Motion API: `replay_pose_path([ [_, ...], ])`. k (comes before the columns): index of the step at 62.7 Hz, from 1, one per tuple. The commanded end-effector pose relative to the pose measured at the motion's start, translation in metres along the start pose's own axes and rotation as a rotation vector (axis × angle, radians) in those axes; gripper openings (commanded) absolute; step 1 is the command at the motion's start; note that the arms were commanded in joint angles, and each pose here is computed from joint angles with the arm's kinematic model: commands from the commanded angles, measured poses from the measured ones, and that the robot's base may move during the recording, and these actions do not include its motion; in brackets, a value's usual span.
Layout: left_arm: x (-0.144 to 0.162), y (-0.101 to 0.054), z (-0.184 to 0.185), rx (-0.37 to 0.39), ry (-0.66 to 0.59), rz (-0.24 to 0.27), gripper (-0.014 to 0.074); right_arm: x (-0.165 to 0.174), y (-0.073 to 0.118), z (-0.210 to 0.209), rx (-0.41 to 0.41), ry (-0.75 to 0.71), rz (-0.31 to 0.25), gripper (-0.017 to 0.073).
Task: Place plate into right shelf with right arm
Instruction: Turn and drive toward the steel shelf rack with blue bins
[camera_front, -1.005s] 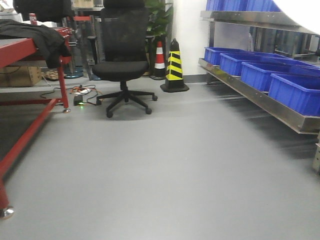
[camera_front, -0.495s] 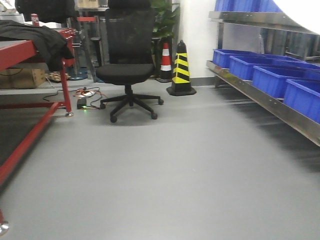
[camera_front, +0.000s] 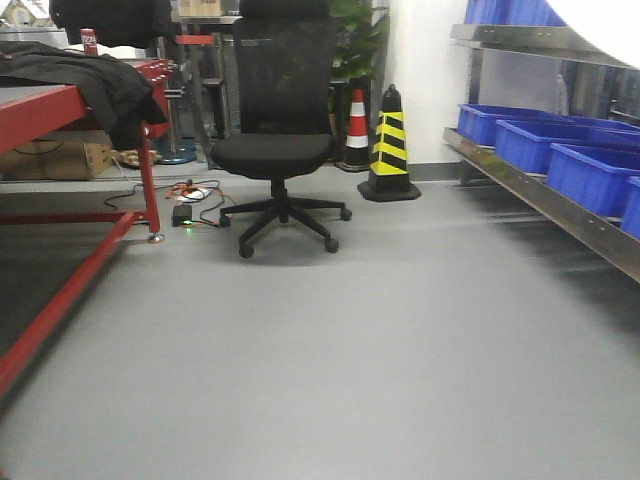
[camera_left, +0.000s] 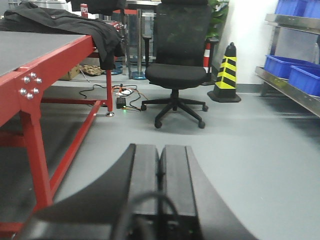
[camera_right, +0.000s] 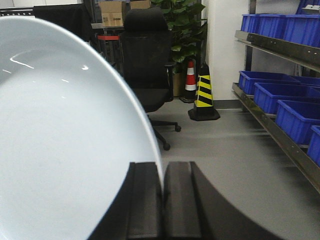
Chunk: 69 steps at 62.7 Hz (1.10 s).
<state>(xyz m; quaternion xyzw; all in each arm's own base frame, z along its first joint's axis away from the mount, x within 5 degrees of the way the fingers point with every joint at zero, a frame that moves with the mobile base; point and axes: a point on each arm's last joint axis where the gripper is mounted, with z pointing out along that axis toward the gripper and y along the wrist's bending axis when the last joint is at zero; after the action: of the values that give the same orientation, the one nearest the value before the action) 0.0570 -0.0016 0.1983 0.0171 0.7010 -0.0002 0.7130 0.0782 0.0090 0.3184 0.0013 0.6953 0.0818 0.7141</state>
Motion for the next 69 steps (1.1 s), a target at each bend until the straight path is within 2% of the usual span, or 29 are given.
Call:
replay_pose_path([
  [1,-0.0052,0.0011,-0.0008,-0.012,-0.089,-0.015,-0.0128,-0.0193,0.0008,-0.0014,0.002,-0.13,0.0,0.0048],
  [69,-0.0052,0.0011,-0.0008,-0.012,-0.089,-0.015,-0.0128,-0.0193,0.0008,-0.0014,0.002,-0.13,0.0,0.0048],
])
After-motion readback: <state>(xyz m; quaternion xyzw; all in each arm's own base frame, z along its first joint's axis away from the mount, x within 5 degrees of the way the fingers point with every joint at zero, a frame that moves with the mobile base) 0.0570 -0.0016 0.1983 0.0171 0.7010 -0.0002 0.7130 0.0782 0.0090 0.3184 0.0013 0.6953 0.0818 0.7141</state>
